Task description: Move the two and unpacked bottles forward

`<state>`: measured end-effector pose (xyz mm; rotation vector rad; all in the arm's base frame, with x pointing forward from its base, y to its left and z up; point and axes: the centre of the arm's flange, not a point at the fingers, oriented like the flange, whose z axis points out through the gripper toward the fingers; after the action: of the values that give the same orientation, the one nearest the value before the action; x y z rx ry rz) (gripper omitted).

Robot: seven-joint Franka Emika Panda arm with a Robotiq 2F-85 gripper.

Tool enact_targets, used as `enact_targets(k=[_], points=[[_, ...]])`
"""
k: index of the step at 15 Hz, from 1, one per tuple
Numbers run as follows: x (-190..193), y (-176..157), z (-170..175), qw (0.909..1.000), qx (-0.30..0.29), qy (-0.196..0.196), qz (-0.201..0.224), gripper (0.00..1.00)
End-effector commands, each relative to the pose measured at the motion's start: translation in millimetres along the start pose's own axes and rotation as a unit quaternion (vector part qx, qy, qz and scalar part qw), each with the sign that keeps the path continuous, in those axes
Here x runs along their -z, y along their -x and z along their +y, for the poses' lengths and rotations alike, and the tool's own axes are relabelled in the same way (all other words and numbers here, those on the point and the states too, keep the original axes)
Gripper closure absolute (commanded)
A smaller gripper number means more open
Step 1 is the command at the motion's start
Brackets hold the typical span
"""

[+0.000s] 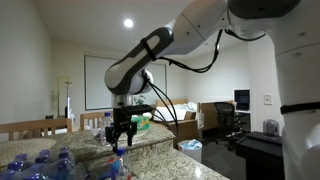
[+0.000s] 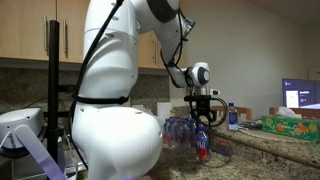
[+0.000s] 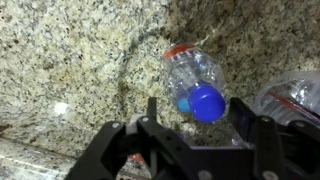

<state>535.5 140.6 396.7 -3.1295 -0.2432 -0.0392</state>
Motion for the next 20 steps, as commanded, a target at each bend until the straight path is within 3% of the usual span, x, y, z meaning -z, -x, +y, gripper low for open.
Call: enact_targets(k=[1,3,7,11,13,14,20], points=[[6.7,3.9,-2.3,1.0,-0.001,0.005,0.002,0.01],[12.1,4.2,-3.2,1.0,0.005,0.005,0.003,0.0],[71.6,-4.4,-4.9,0.9995,0.008,0.013,0.027,0.0],[138.3,-26.1,-3.0,0.9909,-0.031,0.068,0.112,0.0],[151.8,-30.4,5.3,0.9853,-0.052,0.077,0.143,0.0],[145.6,-24.6,3.0,0.9897,-0.03,0.061,0.126,0.0],[152.1,-28.2,6.0,0.9878,-0.04,0.064,0.136,0.0]])
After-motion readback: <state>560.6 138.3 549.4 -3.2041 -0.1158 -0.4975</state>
